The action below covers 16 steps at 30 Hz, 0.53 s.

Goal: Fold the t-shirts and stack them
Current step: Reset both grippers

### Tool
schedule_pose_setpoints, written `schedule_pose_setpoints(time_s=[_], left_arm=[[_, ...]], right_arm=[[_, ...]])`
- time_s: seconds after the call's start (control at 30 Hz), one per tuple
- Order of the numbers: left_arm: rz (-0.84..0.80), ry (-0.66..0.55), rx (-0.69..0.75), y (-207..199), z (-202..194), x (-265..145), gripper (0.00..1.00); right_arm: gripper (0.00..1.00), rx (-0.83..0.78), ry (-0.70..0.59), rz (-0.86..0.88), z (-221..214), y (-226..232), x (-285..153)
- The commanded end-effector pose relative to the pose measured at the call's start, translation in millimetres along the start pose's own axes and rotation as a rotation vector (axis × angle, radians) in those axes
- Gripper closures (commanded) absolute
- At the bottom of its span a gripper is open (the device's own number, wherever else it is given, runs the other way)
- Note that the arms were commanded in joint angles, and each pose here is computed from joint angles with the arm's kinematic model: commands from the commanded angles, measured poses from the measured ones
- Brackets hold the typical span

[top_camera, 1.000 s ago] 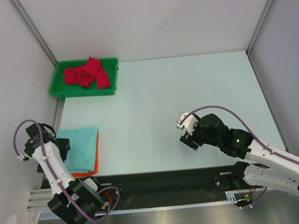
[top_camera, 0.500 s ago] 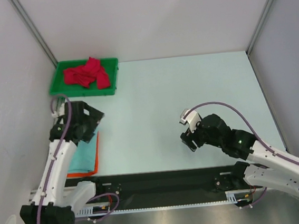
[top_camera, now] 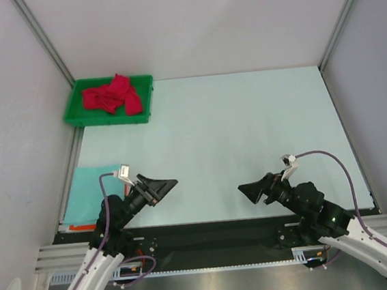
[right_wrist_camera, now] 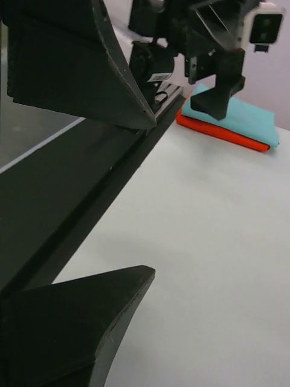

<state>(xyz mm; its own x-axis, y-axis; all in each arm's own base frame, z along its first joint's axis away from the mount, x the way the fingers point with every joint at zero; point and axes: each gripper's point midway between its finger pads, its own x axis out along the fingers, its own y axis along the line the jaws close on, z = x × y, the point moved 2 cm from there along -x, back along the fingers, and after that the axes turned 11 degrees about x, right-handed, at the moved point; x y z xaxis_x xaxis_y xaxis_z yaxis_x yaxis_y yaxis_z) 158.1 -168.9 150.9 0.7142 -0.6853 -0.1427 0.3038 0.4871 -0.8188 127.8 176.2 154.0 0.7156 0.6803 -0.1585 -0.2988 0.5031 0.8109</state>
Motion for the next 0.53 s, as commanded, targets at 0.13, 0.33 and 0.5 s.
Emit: schedule_pose_setpoints(time_s=[0.13,0.33,0.5], left_arm=[[-0.476,-0.076,-0.093,-43.5,-8.6,-20.9,0.0],[-0.693,-0.053,-0.055,-75.9,-10.9,-47.3,0.0],[-0.816,-0.084,-0.081,-97.7,-1.8,-68.3,0.0]], right_arm=[[0.0,0.373,-0.127,-0.059,-4.3,-13.5,16.5],[0.0,0.553,-0.192,-0.197,-21.9,-60.9,22.9],[0.0,0.516,-0.159,0.021,-17.1,-22.4,27.4]])
